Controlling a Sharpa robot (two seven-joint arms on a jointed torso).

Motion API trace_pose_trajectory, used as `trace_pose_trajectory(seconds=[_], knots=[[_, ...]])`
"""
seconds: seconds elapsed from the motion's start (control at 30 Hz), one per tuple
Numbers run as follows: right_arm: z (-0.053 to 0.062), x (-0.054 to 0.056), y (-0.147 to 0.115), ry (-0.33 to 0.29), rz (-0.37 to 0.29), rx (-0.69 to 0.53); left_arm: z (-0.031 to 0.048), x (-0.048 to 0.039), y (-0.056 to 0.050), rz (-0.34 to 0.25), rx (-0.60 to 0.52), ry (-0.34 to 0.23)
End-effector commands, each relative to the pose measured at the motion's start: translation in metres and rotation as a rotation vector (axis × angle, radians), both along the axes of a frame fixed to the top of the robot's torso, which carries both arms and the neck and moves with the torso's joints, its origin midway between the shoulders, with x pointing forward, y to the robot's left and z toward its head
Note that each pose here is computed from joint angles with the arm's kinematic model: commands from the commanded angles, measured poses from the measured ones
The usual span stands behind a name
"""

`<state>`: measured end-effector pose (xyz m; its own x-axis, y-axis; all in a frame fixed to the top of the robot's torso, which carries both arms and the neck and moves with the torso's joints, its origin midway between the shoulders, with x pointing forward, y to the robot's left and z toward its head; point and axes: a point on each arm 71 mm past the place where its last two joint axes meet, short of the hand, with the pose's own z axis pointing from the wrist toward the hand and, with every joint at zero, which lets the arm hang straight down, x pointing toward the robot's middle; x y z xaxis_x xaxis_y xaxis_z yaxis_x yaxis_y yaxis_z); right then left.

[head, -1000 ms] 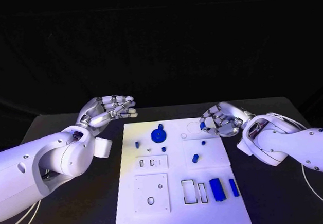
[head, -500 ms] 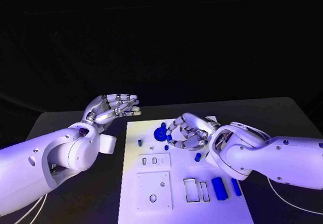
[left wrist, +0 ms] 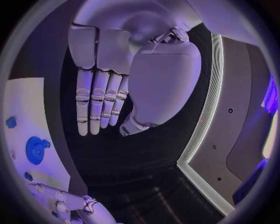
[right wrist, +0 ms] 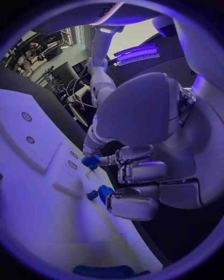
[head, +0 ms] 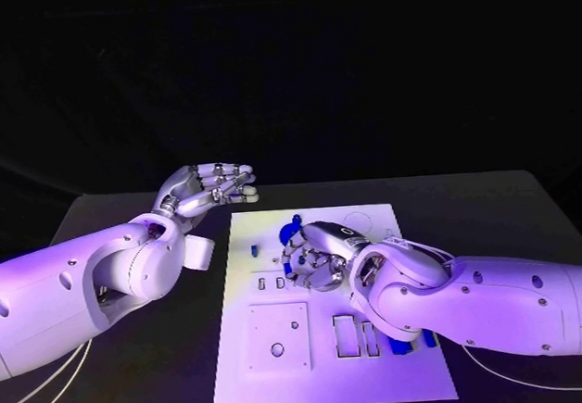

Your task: Assemble the parts on the task board

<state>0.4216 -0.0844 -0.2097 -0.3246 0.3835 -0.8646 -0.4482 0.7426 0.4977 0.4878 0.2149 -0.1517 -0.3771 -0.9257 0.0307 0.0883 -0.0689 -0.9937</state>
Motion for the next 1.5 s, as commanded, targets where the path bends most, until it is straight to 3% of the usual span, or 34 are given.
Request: trace_pose_trajectory(seconds=[0.03, 0.37, 1.5], knots=[[-0.006, -0.002, 0.004, -0.015, -0.001, -0.077, 0.0007, -0.0008, -0.003, -0.02, -0.007, -0.003], [-0.017, -0.005, 0.011, -0.003, 0.011, -0.111, 0.0007, -0.001, -0.002, -0.018, -0.006, -0.002], [-0.019, 0.0, 0.009, -0.063, 0.012, -0.154, 0.0007, -0.0012, 0.0, -0.016, -0.004, -0.001]])
